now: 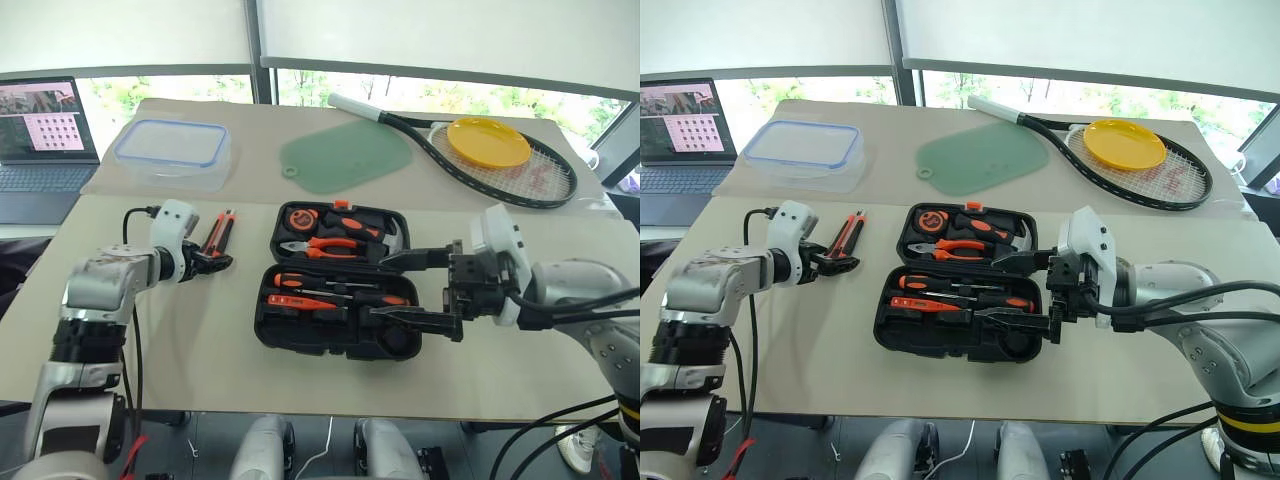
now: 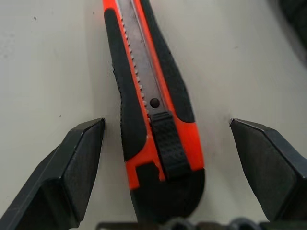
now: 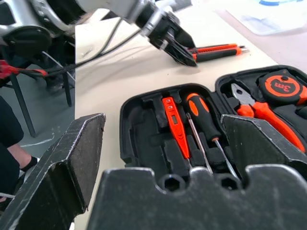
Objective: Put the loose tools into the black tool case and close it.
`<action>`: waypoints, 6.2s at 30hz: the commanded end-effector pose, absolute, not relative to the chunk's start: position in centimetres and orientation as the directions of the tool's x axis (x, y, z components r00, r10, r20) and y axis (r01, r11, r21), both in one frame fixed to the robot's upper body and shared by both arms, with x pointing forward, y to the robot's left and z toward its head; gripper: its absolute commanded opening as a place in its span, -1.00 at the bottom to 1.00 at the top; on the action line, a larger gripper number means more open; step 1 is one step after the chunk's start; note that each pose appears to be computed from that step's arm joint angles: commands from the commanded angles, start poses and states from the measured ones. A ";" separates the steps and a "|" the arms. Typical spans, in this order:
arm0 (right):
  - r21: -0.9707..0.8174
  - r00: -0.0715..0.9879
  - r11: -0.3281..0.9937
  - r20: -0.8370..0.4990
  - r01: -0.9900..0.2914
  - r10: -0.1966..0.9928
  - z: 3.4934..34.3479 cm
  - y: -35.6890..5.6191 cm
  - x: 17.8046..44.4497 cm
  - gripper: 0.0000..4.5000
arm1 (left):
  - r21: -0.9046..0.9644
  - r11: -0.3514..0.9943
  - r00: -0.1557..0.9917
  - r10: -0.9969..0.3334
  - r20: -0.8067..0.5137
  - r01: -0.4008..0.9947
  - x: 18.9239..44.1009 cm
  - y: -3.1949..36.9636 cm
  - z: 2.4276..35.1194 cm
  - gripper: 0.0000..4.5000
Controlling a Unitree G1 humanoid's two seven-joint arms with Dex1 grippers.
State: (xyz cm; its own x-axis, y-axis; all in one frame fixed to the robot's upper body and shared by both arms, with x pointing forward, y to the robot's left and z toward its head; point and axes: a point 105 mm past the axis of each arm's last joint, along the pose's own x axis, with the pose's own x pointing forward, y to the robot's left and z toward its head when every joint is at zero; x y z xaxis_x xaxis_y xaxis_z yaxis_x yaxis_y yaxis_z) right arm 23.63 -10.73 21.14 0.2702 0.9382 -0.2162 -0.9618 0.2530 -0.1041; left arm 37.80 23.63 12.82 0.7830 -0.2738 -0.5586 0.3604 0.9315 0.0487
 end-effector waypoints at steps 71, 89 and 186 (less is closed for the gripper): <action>-0.071 0.401 0.396 -0.253 -0.915 0.881 19.8 -13.2 21.1 1.00 | 0.109 -0.192 -0.081 -0.769 -0.633 0.975 28.6 10.7 16.6 0.75; -0.067 0.405 0.402 -0.258 -0.913 0.877 19.9 -13.2 21.1 1.00 | 0.102 -0.217 -0.071 -0.668 -0.741 0.971 28.0 13.7 12.8 -0.99; -0.200 0.749 0.806 -0.541 -0.557 0.383 10.7 -29.5 35.1 -0.24 | 0.173 -0.010 0.058 -0.922 -0.383 0.985 25.5 12.4 22.7 1.00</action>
State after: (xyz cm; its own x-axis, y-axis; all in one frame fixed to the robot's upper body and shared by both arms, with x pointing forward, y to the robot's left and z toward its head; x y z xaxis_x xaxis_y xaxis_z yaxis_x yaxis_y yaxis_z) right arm 35.16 -28.95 10.27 0.7404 0.3936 -0.5448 -0.5630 0.8060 -0.1829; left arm 25.54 12.40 22.07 0.0492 -0.9254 -0.3759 0.9914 -0.0005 0.1310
